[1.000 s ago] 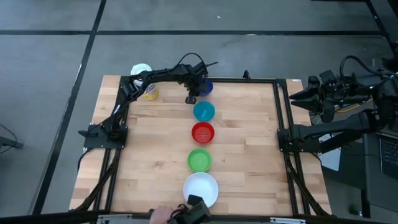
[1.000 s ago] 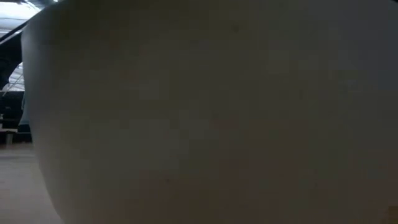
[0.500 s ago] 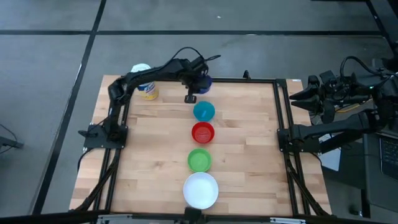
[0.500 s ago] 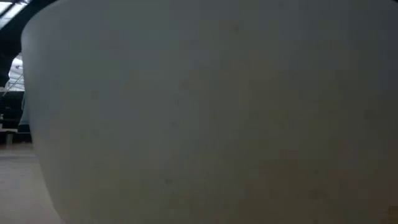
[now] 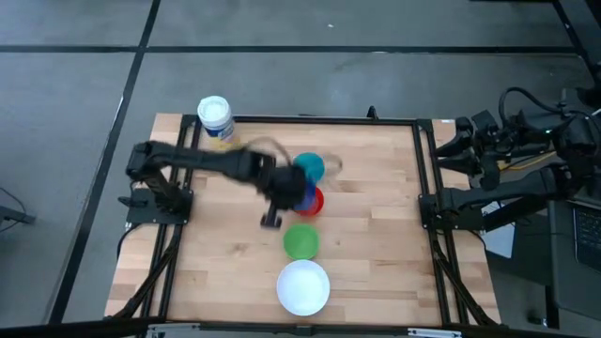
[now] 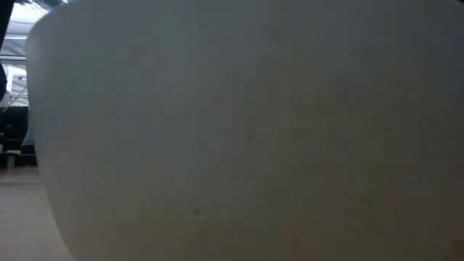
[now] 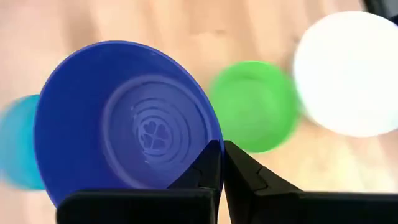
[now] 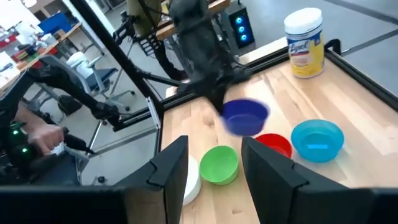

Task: Nest bowls inside each other
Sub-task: Put the dark blue bowl on the white bowl, then put the blue bowl on the dark blue bowl

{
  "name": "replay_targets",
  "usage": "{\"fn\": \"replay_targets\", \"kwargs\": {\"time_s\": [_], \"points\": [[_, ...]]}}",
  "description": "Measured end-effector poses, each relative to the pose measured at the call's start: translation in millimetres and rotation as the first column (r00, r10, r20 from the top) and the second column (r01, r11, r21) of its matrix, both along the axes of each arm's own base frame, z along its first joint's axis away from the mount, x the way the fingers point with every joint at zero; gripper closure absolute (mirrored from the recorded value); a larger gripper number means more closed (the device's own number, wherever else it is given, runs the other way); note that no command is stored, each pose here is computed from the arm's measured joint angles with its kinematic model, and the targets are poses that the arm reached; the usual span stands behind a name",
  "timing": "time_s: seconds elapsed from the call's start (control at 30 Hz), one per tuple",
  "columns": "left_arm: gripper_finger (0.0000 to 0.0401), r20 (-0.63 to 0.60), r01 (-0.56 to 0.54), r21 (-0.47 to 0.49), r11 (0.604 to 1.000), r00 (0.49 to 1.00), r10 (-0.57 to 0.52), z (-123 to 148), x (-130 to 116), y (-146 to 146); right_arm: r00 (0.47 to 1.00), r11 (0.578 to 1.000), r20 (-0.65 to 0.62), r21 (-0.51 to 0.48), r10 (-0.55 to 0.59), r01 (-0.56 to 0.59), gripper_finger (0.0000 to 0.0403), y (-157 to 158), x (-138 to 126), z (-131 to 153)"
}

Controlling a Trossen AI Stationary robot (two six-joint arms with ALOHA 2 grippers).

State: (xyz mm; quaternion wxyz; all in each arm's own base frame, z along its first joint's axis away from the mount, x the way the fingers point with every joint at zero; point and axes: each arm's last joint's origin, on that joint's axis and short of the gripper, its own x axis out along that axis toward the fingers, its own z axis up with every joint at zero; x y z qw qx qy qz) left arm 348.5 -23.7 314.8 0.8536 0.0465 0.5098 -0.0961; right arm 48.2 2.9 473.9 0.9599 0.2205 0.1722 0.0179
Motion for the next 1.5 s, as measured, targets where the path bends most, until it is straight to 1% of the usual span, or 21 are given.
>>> {"fn": "replay_targets", "kwargs": {"time_s": [0.13,0.23,0.37,0.5,0.6,0.7,0.77,0.93,1.03,1.13,1.23,1.3,1.4,1.5], "points": [[0.0399,0.023,-0.004,-0.011,1.0,1.0,0.004,-18.8,-2.6,-52.1,0.999,1.0,0.019,-0.008,0.026,-0.026,0.025,0.6,4.1,2.2],[0.0399,0.031,-0.036,-0.002,0.999,0.999,0.036,-31.1,-6.8,-79.4,0.998,0.999,0.052,-0.006,0.042,-0.041,0.025,1.0,5.0,5.2],[0.0399,0.107,-0.025,-0.059,0.998,0.994,0.032,-30.1,-11.0,-111.8,0.996,0.999,0.072,0.01,0.052,-0.053,0.025,1.5,5.5,7.2],[0.0399,0.141,-0.004,-0.13,0.992,0.99,0.022,-26.9,-20.2,-142.6,0.995,0.997,0.072,0.024,0.068,-0.07,0.025,2.1,5.4,7.3],[0.0399,0.156,0.009,-0.18,0.984,0.988,0.02,-23.9,-26.4,-160.2,0.994,0.996,0.072,0.03,0.082,-0.085,0.025,2.5,5.3,7.3],[0.0399,0.161,0.043,-0.221,0.974,0.987,-0.008,-24.8,-20.7,-174.7,0.992,0.994,0.073,0.03,0.098,-0.101,0.025,2.9,5.2,7.3],[0.0399,0.128,0.077,-0.229,0.97,0.991,-0.048,-35.2,-10.4,-182.7,0.992,0.994,0.075,0.019,0.103,-0.104,0.025,3.0,5.2,7.3],[0.0399,0.087,0.133,-0.198,0.971,0.989,-0.118,-62.4,18.1,-199.0,0.991,0.994,0.076,0.011,0.109,-0.11,0.025,3.1,5.2,7.3],[0.0399,0.06,0.138,-0.187,0.973,0.99,-0.129,-77.5,26.7,-204.3,0.989,0.991,0.075,0.027,0.126,-0.128,0.025,3.7,5.0,7.4],[0.0392,0.037,0.179,-0.233,0.956,0.984,-0.176,-82.4,27.9,-207.4,0.987,0.988,0.074,0.044,0.143,-0.147,0.025,4.3,4.9,7.4],[0.0366,0.027,0.17,-0.261,0.95,0.985,-0.168,-83.6,28.5,-208.5,0.986,0.987,0.074,0.046,0.148,-0.152,0.025,4.5,4.8,7.4],[0.0344,0.07,0.173,-0.278,0.945,0.985,-0.16,-78.9,30.6,-209.8,0.985,0.986,0.075,0.05,0.157,-0.161,0.025,4.7,4.8,7.4],[0.0307,0.104,0.135,-0.3,0.944,0.989,-0.109,-69.8,34.1,-204.5,0.984,0.984,0.075,0.052,0.164,-0.168,0.025,5.0,4.7,7.5],[0.0274,0.078,0.093,-0.277,0.956,0.994,-0.074,-74.1,37.1,-196.0,0.983,0.984,0.075,0.053,0.167,-0.172,0.025,5.0,4.7,7.5]]}}
